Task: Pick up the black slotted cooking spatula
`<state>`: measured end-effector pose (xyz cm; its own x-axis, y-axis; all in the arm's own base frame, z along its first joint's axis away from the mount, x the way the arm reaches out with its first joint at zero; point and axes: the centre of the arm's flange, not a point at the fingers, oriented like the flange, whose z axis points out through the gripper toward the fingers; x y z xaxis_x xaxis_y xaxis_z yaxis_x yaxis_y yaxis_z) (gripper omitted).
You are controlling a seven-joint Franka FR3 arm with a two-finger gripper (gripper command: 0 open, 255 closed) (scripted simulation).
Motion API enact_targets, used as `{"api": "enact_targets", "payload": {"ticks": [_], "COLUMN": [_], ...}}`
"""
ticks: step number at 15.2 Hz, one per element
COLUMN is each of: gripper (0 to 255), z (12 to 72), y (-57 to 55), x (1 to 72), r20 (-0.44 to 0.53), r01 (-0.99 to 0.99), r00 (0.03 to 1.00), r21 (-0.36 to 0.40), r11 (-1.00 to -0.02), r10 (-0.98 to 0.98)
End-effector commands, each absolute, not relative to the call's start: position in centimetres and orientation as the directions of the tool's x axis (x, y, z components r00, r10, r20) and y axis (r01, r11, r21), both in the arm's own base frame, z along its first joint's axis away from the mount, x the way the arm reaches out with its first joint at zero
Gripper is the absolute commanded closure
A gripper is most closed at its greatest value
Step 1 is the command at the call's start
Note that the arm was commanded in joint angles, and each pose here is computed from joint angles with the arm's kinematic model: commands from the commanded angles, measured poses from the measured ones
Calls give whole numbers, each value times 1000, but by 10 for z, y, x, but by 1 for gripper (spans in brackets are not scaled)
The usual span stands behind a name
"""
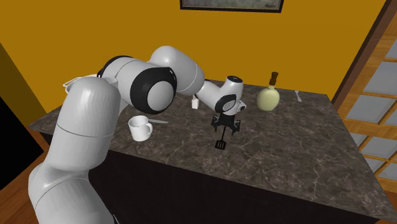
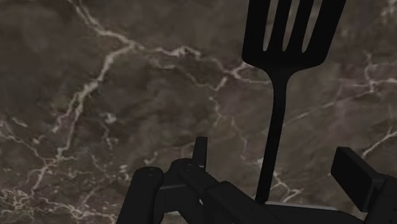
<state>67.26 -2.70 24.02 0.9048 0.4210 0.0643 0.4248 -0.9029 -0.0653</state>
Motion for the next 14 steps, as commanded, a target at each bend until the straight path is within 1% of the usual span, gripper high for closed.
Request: {"api": "enact_targets", "payload": {"ticks": [1,10,14], "gripper": [255,255,255], "z": [238,238,259], "y": [-27,-26,-26], "x": [672,673,673], "r20": [65,65,65], "r01": [425,425,425], "r00": [905,905,905], "r21": [-65,-65,-65], "r11": [-903,-903,-903], "r10": [421,421,421]}}
